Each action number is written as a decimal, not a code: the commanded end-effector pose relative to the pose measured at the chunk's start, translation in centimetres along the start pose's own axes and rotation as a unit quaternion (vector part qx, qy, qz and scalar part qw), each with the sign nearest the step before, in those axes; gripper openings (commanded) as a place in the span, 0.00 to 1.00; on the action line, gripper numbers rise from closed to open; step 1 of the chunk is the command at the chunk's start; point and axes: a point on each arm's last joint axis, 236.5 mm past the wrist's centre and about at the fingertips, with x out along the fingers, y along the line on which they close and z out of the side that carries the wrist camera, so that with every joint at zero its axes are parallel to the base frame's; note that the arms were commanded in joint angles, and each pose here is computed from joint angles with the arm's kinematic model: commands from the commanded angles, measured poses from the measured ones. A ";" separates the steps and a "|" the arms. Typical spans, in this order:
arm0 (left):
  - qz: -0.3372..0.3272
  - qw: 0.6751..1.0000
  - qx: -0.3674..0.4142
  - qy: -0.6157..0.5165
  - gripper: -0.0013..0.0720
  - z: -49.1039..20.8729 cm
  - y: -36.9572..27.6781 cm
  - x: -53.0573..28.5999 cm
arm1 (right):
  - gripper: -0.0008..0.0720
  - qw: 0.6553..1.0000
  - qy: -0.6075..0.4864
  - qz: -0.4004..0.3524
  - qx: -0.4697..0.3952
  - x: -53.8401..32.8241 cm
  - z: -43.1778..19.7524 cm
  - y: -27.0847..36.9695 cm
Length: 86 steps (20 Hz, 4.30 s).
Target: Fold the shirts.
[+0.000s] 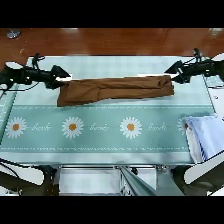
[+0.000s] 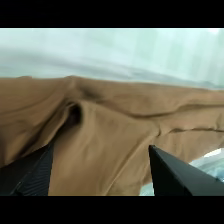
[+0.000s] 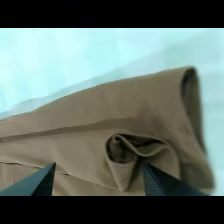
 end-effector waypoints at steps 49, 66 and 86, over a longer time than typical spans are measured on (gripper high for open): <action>-0.091 0.899 0.310 0.296 0.05 -41.8 -28.0 24.2 | 0.05 0.979 -0.012 -0.110 -0.171 -12.4 -22.2 7.7; 0.054 0.950 0.280 -0.130 0.05 -13.9 -15.8 -14.8 | 0.05 0.941 0.094 -0.032 -0.323 2.3 -21.9 26.1; 0.038 0.976 0.152 -0.150 0.05 -22.1 -6.7 -11.7 | 0.87 0.935 0.160 0.159 -0.272 3.4 -15.6 29.3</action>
